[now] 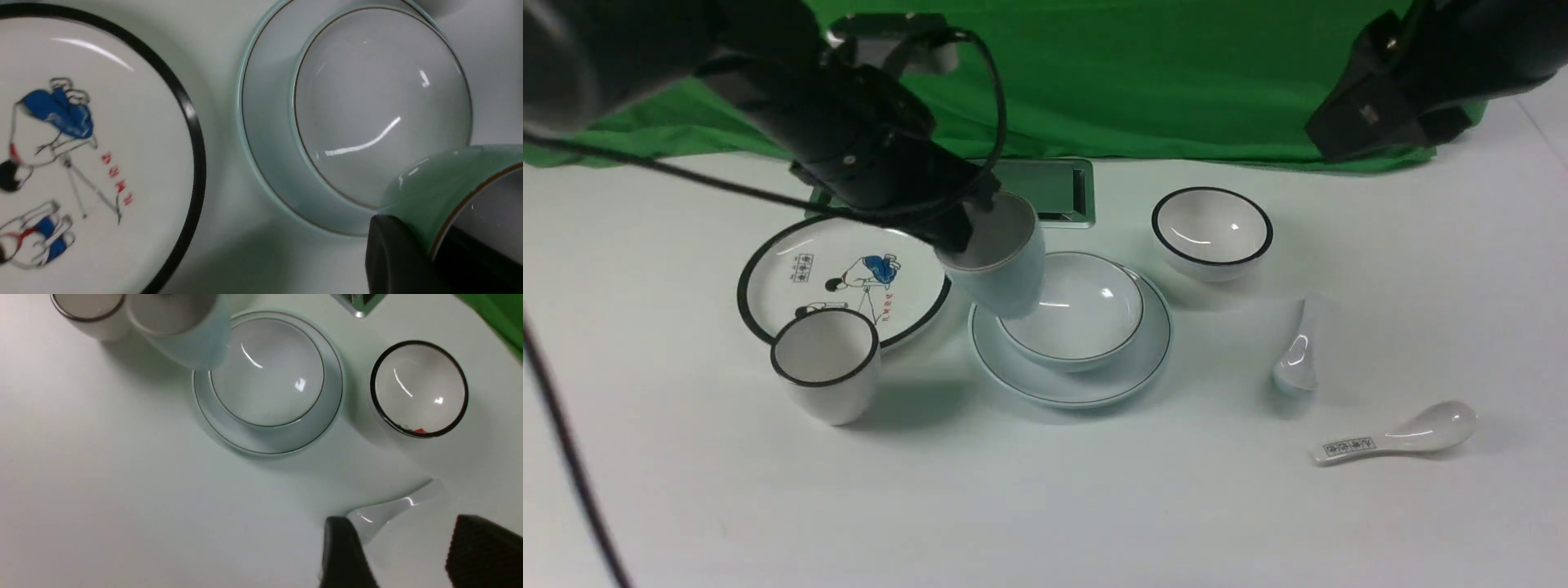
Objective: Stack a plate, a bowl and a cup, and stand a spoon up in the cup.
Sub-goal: Use the left arm to put the blue teacup into the blue rice bowl in the middle, then use the right arm to grab a blue soup spoon
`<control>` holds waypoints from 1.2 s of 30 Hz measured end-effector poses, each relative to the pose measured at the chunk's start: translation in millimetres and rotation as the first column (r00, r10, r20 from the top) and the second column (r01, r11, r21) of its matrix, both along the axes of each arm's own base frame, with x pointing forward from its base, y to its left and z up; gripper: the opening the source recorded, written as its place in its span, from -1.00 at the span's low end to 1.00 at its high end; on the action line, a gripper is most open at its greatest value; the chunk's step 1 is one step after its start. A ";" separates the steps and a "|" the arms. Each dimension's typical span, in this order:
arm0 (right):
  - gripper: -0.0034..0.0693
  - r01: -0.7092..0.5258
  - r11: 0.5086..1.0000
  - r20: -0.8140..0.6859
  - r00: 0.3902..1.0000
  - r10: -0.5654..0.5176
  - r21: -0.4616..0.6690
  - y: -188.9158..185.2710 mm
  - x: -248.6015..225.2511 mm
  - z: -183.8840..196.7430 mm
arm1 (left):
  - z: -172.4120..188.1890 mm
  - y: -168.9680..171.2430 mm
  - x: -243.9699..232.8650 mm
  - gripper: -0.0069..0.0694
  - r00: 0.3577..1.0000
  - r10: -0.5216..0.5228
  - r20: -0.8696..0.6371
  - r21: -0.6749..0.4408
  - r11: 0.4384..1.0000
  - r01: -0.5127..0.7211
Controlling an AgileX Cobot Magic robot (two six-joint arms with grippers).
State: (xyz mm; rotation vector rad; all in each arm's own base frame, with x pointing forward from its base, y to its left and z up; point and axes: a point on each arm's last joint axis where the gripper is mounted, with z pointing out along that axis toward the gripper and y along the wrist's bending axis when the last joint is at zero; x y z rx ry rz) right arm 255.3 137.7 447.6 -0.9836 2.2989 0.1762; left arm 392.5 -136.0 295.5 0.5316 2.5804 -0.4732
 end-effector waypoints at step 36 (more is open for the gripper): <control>0.52 0.517 0.853 -0.145 0.840 -0.522 -0.074 -54.2 108.0 -170.3 | 102.2 -19.4 9.0 0.04 0.963 -0.046 0.266 0.232 0.972 -0.018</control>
